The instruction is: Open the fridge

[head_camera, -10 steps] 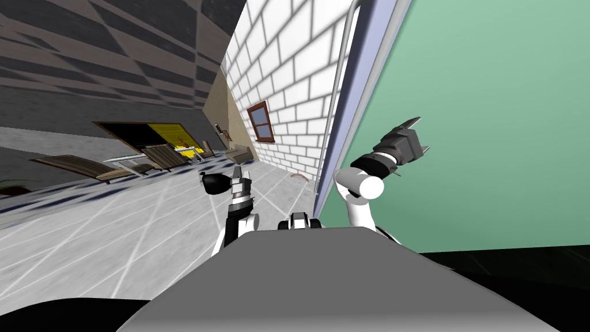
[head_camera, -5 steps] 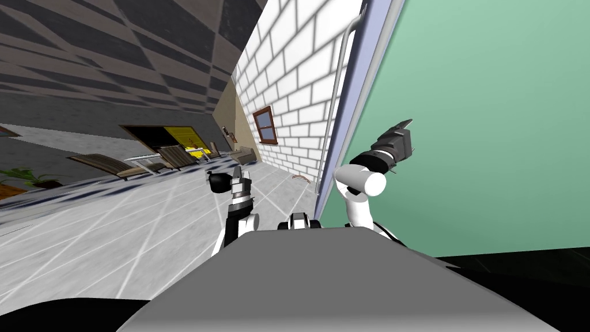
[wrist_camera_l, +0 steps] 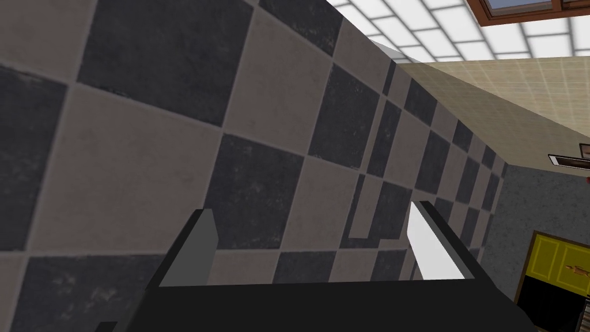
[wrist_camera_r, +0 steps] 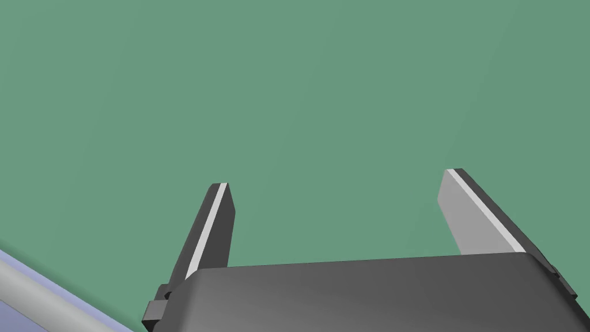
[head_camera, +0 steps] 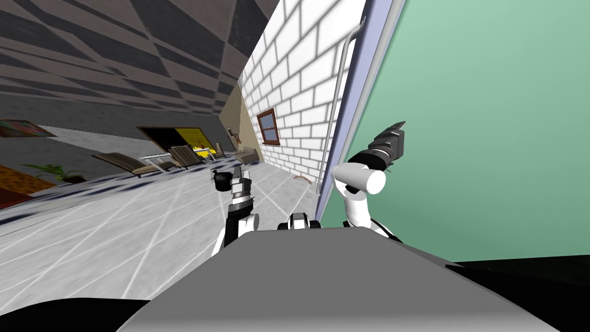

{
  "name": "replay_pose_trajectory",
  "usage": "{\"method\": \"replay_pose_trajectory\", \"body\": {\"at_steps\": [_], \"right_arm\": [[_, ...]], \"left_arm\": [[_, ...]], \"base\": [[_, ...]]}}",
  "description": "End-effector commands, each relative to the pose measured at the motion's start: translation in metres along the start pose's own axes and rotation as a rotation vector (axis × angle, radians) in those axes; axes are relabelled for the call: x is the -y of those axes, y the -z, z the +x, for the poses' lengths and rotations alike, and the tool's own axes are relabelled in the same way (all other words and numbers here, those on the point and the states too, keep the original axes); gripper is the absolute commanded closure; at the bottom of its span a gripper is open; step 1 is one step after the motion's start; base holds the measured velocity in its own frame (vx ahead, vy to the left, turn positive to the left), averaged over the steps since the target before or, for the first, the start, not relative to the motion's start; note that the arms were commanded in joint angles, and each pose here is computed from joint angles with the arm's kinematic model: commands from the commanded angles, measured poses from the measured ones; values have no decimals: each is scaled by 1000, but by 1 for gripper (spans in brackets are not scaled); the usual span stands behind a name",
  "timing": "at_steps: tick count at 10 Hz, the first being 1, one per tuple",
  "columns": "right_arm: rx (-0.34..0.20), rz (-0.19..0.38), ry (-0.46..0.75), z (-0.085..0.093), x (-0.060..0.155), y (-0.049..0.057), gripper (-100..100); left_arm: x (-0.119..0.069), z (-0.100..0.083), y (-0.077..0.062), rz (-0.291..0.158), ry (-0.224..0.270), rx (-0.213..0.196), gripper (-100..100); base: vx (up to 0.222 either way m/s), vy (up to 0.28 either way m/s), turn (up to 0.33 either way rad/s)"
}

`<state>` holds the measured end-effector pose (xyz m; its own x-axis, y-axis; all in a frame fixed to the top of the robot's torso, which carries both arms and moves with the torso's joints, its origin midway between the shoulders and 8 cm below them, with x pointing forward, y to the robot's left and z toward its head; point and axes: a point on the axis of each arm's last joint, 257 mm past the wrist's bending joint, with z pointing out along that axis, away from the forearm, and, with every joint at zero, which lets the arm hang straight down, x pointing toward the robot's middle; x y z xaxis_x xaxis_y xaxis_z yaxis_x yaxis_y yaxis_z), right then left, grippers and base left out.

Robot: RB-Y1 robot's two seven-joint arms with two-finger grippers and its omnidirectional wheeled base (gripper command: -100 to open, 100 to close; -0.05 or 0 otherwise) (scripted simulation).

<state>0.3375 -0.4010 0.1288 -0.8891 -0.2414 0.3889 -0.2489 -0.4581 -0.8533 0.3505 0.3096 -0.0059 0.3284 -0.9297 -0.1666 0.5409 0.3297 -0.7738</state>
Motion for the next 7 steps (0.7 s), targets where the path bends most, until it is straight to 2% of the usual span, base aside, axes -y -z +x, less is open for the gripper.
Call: {"method": "replay_pose_trajectory", "body": {"at_steps": [1, 2, 5, 7], "right_arm": [[71, -6, -21, -21, 2, 5, -100], [71, -6, -21, -21, 2, 5, -100], [138, -48, -96, -34, 3, 7, -100], [149, -49, -98, -37, 3, 8, -100]], "left_arm": [[0, 0, 0, 0, 0, 0, 0], [0, 0, 0, 0, 0, 0, 0], [0, 0, 0, 0, 0, 0, 0], [0, 0, 0, 0, 0, 0, 0]], "base": [[-5, 8, 24], [1, -5, -32], [-5, -2, 112], [-17, 0, 23]]}}
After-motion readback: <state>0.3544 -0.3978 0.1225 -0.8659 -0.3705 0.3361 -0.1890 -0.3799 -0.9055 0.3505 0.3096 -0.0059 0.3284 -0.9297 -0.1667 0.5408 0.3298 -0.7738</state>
